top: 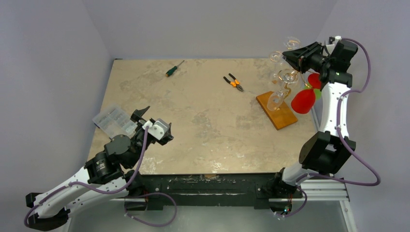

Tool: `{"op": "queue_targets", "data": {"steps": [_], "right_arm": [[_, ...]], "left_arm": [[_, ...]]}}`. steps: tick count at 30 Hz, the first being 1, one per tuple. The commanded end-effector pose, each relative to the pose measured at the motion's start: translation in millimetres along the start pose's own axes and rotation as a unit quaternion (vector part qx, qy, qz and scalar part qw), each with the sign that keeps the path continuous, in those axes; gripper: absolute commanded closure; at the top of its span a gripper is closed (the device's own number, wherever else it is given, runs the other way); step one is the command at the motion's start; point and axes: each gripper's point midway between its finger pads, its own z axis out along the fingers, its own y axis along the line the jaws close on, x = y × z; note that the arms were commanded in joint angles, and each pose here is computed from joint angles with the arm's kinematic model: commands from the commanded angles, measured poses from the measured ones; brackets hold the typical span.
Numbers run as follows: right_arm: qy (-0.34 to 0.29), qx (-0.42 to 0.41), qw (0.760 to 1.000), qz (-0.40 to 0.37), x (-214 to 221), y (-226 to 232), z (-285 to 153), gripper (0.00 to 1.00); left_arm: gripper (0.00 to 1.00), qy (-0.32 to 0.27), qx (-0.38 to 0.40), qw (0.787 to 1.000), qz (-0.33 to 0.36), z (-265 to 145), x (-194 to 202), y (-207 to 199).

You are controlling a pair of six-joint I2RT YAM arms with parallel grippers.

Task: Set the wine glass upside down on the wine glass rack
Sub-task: Turn the wine glass upside down at the wine rack.

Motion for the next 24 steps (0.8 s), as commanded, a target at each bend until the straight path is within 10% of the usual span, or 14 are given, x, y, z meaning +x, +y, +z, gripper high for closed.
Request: {"op": "queue_targets", "data": {"steps": [1,24], "right_arm": [[-0.010,-0.032,0.998,-0.043,-2.6,28.7,-11.8,0.74],[-0.056,-0.048,0.988,-0.137,-10.5,64.8,-43.0,0.50]], "left_arm": [[0.00,-0.009,-0.005,1.000,-0.015,1.5,-3.7,0.8],[0.00,-0.023,-0.014,0.999,-0.026,-5.0,-6.5,8.0]]}}
